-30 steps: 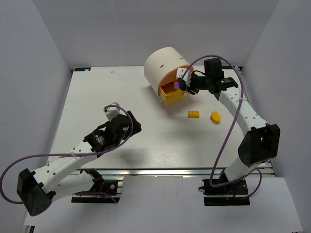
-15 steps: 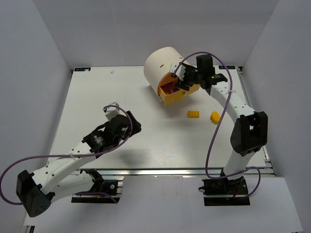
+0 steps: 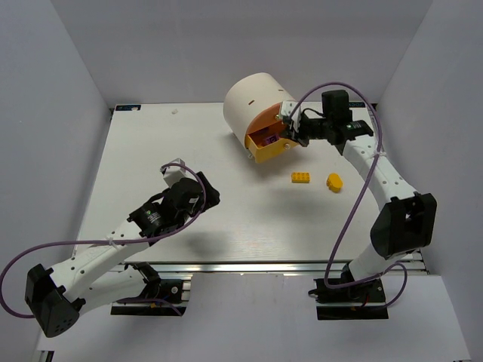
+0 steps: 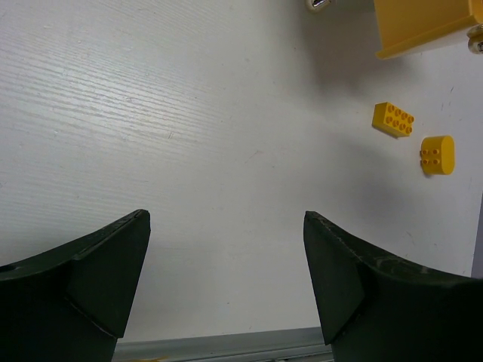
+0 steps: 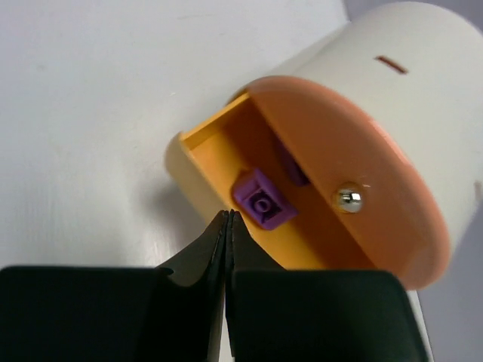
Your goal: Sort the legos into containers by color
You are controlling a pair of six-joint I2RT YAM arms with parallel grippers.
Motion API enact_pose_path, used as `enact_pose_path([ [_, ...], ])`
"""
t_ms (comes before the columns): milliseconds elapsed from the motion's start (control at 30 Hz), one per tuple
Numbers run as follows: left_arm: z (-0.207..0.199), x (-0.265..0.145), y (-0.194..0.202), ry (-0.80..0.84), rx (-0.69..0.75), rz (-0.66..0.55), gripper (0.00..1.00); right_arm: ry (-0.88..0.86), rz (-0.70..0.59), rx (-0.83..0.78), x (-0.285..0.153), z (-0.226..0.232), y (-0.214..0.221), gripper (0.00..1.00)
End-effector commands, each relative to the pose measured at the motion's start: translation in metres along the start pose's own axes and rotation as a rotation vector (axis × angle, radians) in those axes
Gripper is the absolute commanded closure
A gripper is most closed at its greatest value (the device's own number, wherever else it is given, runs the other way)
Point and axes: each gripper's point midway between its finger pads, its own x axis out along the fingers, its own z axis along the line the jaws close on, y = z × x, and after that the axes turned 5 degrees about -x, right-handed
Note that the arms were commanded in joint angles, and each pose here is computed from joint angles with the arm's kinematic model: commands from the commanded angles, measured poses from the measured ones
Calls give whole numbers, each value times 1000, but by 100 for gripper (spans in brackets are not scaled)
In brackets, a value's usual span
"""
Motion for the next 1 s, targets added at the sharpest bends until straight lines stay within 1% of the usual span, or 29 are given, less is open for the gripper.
enact_pose_path([
  [0, -1, 0, -1, 9, 0, -5, 8, -217, -8, 2, 0, 61, 20, 100],
  [33, -2, 0, -1, 11, -3, -4, 8, -239, 8, -26, 0, 67, 27, 100],
  [67, -2, 1, -1, 14, -2, -4, 8, -246, 50, -58, 2, 69, 40, 100],
  [167, -3, 2, 0, 12, 4, 1, 8, -219, 136, -62, 13, 63, 67, 100],
  [233, -3, 3, 1, 8, 6, 3, 8, -140, 167, -34, 23, 43, 74, 100],
  [267, -4, 3, 0, 11, 5, 1, 8, -121, 211, -29, 31, 39, 84, 100],
  [300, -3, 3, 0, 8, 5, 3, 8, -59, 215, -22, 37, 24, 85, 100],
  [367, -3, 3, 0, 5, 6, 3, 8, -6, 242, -18, 47, 14, 93, 100],
  [433, -2, 3, 0, 3, 5, 2, 8, 69, 236, -32, 54, -2, 91, 100],
  [500, -2, 2, 0, 1, 3, 1, 8, 122, 254, -35, 63, -9, 91, 100],
  [533, -1, 2, 1, 0, 2, 2, 8, 180, 264, -34, 64, -19, 92, 100],
  [833, -2, 3, -1, 0, 8, -3, 8, 264, 230, -35, 88, -33, 86, 100],
  [967, -2, 4, 0, -4, 16, -1, 8, 286, 237, 8, 96, -39, 94, 100],
])
